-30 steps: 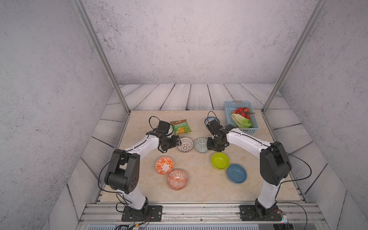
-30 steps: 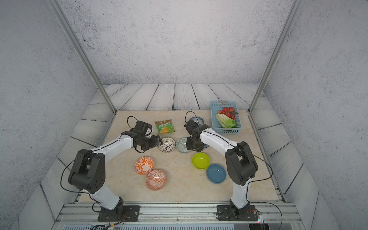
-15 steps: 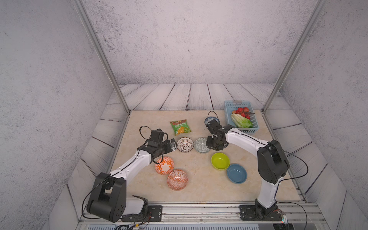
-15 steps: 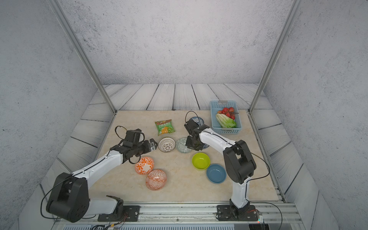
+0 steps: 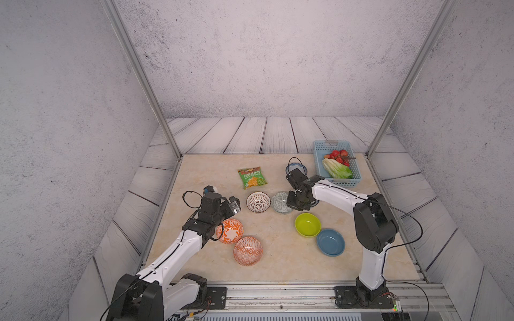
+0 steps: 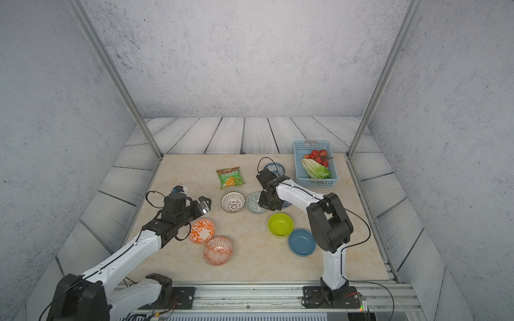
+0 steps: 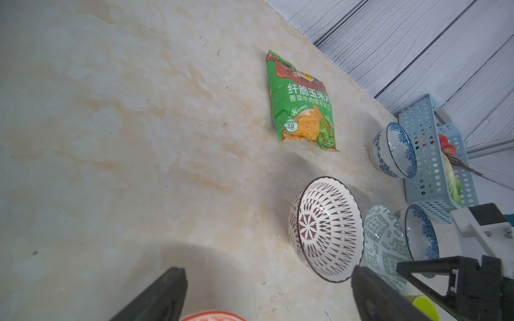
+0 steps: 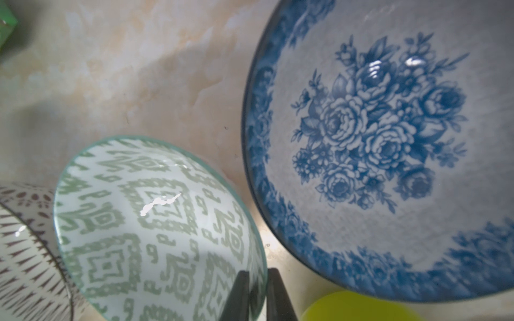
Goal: Stack the bowls
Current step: Pick up the bowl from the center of the board.
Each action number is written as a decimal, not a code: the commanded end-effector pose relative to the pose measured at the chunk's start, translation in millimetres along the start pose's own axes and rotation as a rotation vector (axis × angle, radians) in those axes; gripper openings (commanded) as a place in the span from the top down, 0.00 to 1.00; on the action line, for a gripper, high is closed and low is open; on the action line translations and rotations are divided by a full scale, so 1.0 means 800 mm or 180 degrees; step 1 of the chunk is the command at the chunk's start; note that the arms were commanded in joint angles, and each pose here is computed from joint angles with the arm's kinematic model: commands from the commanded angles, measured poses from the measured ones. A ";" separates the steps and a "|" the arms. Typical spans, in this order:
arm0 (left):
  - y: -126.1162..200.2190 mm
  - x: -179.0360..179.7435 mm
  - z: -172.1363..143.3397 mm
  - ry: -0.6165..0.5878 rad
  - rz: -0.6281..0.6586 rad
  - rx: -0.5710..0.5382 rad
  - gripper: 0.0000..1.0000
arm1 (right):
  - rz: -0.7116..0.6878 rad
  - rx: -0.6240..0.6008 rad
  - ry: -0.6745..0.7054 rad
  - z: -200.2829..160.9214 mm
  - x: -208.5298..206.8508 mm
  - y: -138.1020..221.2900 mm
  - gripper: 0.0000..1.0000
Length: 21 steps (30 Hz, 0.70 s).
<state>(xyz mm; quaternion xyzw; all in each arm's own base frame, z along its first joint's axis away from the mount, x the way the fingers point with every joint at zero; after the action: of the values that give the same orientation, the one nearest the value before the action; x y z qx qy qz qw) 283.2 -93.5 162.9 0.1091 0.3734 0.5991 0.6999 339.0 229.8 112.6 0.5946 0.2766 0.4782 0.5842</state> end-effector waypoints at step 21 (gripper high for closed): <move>-0.002 0.001 -0.001 0.0028 -0.0054 0.0112 0.00 | 0.0203 -0.0380 0.0043 0.017 0.008 0.097 1.00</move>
<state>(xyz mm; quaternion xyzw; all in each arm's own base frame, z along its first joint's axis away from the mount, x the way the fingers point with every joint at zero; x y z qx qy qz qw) 283.8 -94.3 150.5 0.1254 0.3949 0.5867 0.6957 334.3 221.2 152.0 0.5806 0.2612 0.4899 0.5955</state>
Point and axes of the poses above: each gripper's point midway between its finger pads, its own y axis back along the fingers, its own x axis along the line the jaws close on, z = x × y, the point moved 5 cm from there along y, back along the fingers, and after that the axes turned 12 degrees about -y, right-handed, at the moved point
